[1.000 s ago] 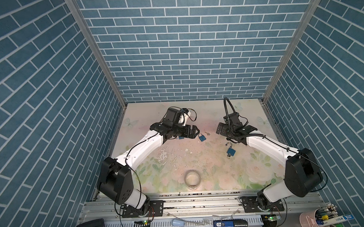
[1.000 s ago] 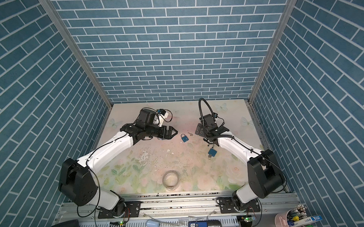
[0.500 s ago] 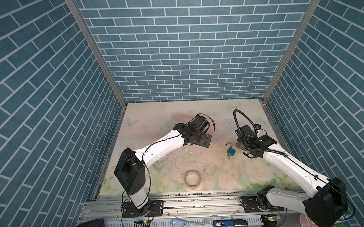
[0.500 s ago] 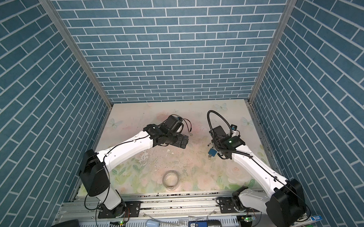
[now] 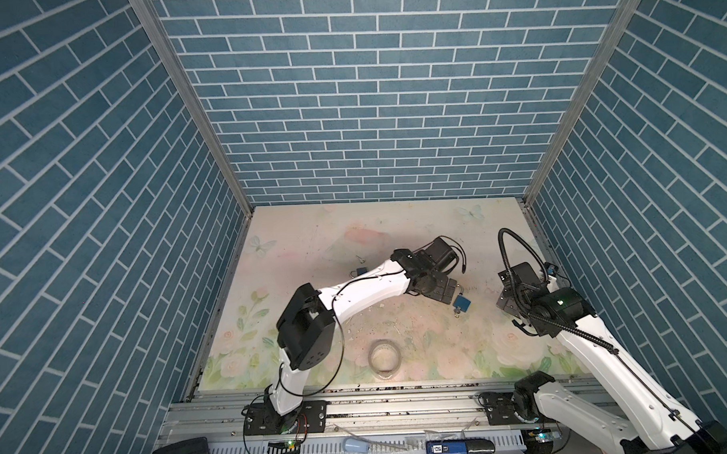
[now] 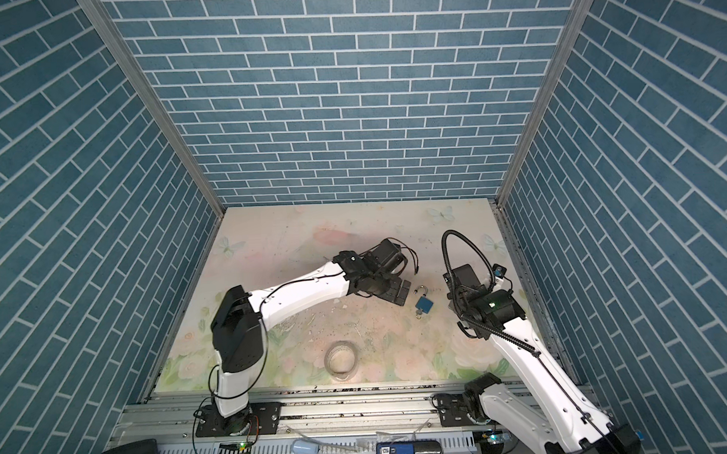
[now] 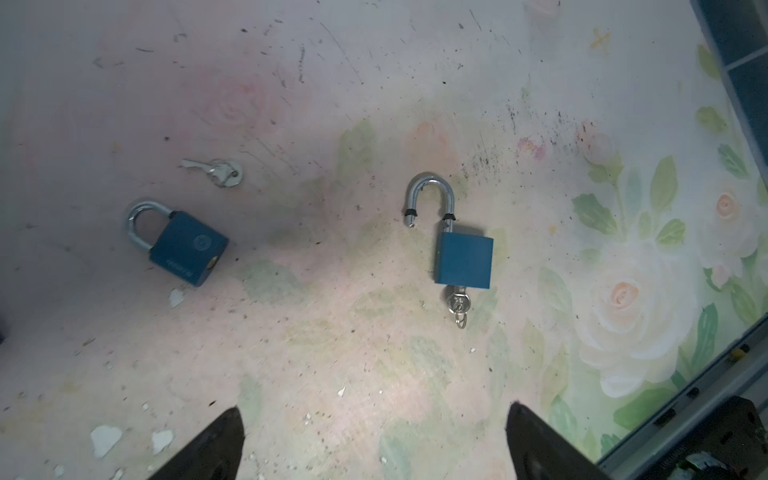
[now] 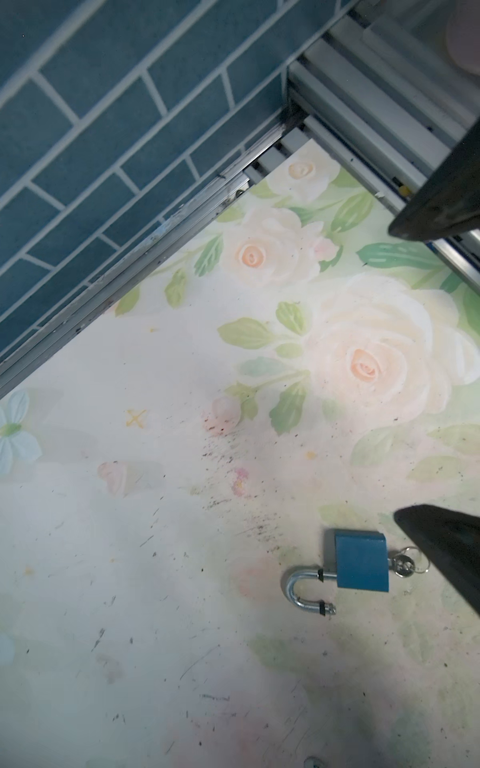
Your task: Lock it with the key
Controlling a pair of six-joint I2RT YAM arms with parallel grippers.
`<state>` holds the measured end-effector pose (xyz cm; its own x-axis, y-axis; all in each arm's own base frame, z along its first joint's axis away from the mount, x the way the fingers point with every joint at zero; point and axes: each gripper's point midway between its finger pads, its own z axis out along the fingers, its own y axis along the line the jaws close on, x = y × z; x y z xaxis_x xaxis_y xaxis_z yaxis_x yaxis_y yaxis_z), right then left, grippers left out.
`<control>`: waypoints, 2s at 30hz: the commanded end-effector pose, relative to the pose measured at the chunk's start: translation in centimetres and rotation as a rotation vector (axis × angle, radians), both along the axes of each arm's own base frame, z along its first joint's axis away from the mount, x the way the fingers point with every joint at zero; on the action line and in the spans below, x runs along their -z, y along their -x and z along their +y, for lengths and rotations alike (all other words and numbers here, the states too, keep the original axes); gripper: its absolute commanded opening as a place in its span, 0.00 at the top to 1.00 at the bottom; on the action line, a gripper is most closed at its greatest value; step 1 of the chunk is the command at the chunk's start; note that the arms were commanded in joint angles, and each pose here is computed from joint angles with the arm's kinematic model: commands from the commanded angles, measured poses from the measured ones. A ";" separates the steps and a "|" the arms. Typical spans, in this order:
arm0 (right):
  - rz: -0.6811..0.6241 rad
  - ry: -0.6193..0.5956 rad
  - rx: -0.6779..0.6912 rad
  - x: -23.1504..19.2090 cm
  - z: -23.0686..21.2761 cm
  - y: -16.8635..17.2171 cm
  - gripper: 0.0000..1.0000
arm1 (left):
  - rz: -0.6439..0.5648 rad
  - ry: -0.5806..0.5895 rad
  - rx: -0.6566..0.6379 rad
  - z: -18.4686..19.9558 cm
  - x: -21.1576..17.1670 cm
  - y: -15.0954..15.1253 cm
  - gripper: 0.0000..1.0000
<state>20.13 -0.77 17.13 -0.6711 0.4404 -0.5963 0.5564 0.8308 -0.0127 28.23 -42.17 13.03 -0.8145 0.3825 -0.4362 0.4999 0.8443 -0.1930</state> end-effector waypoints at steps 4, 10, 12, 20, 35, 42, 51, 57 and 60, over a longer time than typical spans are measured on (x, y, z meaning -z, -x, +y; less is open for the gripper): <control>0.076 -0.085 0.061 1.2 -0.9 2.8 0.01 | 0.075 -0.090 0.089 -3.1 3.6 1.3 0.01; 0.049 -0.138 0.089 0.8 -1.4 3.0 0.01 | 0.102 -0.083 0.100 -5.4 5.9 1.1 0.02; 0.052 -0.161 0.076 0.8 -1.2 2.7 0.01 | 0.105 -0.085 0.104 -5.9 6.5 1.1 0.03; 0.062 -0.198 0.045 1.4 -1.0 2.8 0.01 | 0.110 -0.085 0.098 -8.5 9.2 1.3 0.11; -0.006 -0.257 -0.010 0.5 -0.4 2.0 0.01 | 0.088 -0.221 0.041 -8.1 13.9 0.3 0.21; -0.070 -0.270 -0.018 -1.1 -0.4 1.9 0.01 | 0.088 -0.308 0.023 -6.7 16.7 0.0 0.26; -0.099 -0.281 -0.009 -1.8 -0.4 2.2 0.01 | 0.118 -0.372 0.007 -5.1 19.0 -0.1 0.35; -0.099 -0.301 -0.015 -1.6 -0.1 1.8 0.01 | 0.152 -0.374 0.017 -5.0 19.8 0.5 0.41; -0.097 -0.298 -0.016 -1.6 -0.1 1.8 0.01 | 0.164 -0.397 0.008 -4.3 19.5 0.8 0.45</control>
<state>18.17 -0.86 18.25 -0.6294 0.5939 -0.5012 0.5321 0.7994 0.2791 30.46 -51.47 1.83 -0.7998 0.4603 -0.3853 0.5095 0.8599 -0.0305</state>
